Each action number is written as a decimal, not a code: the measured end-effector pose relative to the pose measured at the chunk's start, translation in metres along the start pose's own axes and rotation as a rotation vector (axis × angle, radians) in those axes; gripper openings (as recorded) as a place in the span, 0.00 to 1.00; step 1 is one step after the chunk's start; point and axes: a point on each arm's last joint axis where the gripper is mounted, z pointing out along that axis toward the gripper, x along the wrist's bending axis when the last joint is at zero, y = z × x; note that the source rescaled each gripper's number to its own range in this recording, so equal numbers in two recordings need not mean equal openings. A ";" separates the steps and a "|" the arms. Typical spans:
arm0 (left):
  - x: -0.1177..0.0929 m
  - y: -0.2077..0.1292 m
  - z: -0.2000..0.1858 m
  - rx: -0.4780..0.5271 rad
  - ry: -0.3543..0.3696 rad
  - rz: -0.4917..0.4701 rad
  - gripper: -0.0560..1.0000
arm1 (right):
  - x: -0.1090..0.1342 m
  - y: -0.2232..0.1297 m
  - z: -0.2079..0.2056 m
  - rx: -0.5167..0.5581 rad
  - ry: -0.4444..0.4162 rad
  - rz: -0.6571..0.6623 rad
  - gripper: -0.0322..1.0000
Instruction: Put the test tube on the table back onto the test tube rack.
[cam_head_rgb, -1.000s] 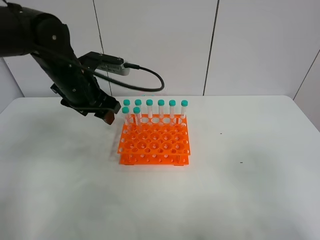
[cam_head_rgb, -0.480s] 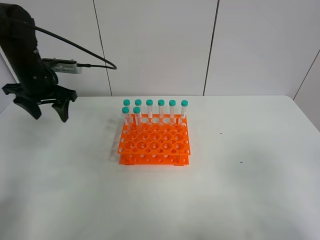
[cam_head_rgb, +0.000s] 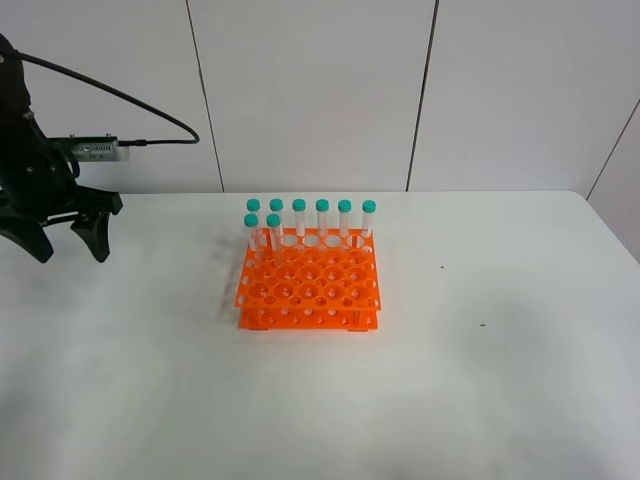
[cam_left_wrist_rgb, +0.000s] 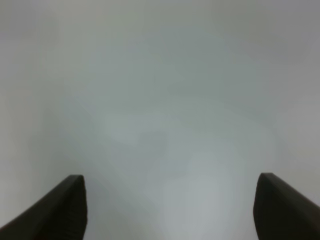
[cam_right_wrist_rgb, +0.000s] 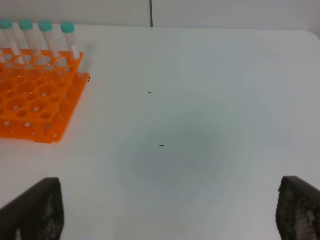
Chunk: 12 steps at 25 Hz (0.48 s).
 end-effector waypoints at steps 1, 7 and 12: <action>0.000 -0.009 0.002 0.018 0.001 0.003 1.00 | 0.000 0.000 0.000 0.000 0.000 0.000 0.92; 0.001 -0.078 0.009 0.091 0.002 0.007 1.00 | 0.000 0.000 0.000 0.000 0.000 0.000 0.92; 0.001 -0.147 0.018 0.121 -0.010 0.003 0.96 | 0.000 0.000 0.000 0.000 0.000 0.000 0.92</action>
